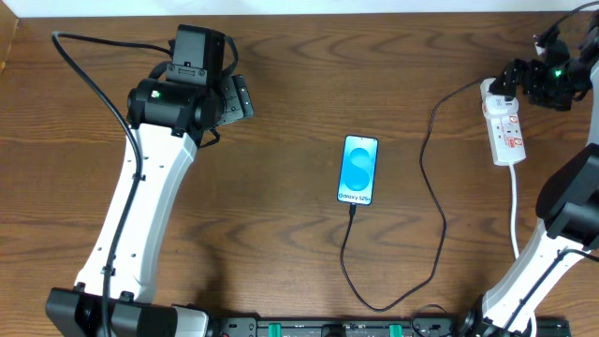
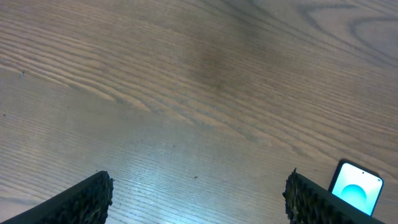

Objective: Plug charger to phone and switch on socket

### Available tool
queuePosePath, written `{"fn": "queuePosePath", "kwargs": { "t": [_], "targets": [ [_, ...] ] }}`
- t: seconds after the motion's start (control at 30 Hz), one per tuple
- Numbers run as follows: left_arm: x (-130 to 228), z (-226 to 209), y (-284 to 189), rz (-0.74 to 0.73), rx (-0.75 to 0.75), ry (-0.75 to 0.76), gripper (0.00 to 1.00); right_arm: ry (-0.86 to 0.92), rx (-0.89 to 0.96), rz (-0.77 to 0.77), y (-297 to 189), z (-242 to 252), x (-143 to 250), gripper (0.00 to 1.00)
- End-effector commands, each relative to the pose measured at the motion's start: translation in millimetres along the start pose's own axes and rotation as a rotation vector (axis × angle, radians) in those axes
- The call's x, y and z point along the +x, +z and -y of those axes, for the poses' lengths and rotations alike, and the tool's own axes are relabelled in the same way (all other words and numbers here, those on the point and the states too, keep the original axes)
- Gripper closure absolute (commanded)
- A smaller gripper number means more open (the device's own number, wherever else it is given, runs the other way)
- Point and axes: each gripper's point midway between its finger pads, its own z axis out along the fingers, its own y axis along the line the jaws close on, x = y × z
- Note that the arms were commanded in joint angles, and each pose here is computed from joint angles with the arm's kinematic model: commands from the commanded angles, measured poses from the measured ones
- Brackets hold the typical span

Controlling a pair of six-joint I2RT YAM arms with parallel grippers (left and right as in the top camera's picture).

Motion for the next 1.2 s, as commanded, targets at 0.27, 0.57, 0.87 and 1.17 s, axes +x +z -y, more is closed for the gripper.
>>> {"fn": "queuePosePath", "kwargs": {
  "t": [0.27,0.57,0.87,1.17],
  "targets": [
    [-2.7,-2.0,-6.4,0.020,-0.005,0.007,0.12,-0.035,0.074,0.018,13.1,17.3,-5.2,0.01],
    [-2.8,-1.9,-6.4,0.020,-0.005,0.007,0.12,0.010,0.046,-0.026,53.2,26.4,18.4,0.01],
    [-2.7,-2.0,-6.4,0.019,-0.005,0.007,0.12,0.006,-0.031,-0.020,75.9,17.4,27.0,0.01],
    [-2.7,-2.0,-6.4,0.020,-0.005,0.007,0.12,-0.027,0.012,0.021,76.0,25.5,16.1,0.01]
  ]
}}
